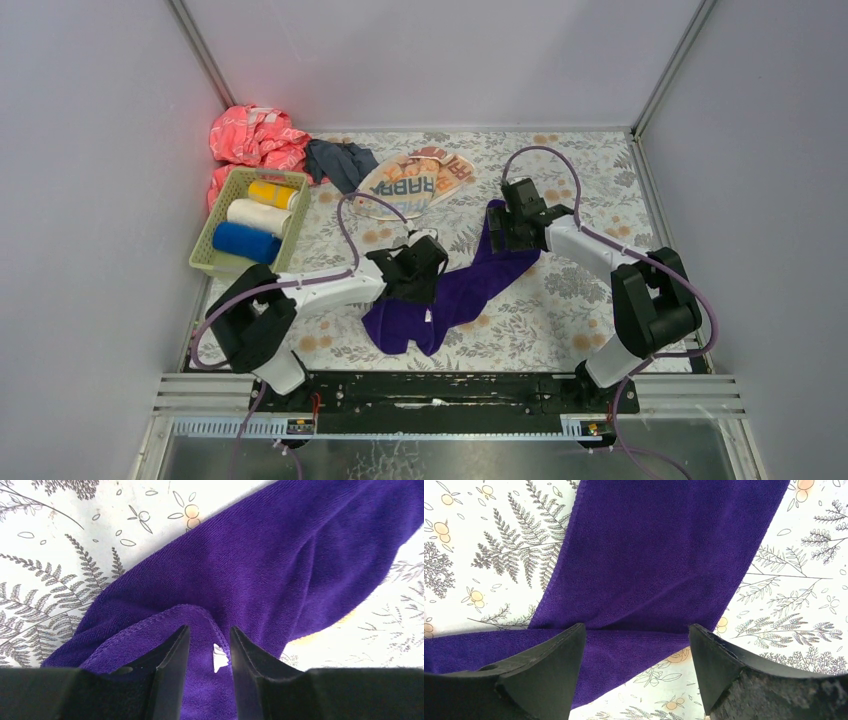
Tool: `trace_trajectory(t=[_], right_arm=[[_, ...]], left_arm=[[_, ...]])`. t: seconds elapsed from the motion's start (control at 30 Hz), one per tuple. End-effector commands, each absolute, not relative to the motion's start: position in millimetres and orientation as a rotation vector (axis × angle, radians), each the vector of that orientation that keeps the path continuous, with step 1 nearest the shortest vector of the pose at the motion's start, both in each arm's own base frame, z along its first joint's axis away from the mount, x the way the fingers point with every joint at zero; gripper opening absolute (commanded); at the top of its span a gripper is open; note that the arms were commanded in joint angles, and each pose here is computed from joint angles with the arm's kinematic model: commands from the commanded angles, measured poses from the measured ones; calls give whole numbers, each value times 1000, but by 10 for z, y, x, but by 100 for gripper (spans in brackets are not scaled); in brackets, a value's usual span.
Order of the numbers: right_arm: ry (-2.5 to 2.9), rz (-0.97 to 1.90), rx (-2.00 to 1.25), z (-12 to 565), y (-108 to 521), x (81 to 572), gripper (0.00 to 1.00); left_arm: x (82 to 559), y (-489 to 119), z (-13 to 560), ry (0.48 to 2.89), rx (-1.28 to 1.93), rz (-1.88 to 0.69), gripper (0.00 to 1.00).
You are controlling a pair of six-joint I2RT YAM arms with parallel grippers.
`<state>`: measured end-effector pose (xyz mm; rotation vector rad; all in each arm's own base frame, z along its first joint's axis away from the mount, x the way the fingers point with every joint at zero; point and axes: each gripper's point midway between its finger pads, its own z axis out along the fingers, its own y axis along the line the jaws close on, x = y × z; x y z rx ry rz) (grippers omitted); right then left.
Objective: Roll the towels
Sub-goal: Flatten out the towel at the center of the board.
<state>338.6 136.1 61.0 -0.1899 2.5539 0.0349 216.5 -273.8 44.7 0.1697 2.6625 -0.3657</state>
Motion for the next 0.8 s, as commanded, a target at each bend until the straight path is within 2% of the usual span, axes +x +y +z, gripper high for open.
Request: trace_trajectory(t=[0.0,0.37,0.47,0.77], right_arm=[[2485,29,-177,767,1343,3473,83],[2474,49,-194,774,1354,3443,83],[2471,55,-196,779,1354,3433,83],[2464,86,-202,788,1393,3429,83]], left_arm=[[2209,-2759,350,2674,124,-323,34],[2294,-2788,156,2668,88,-285,30],[2307,-2815,185,2661,71,-304,33],[2390,-2811,283,2609,13,-311,34]])
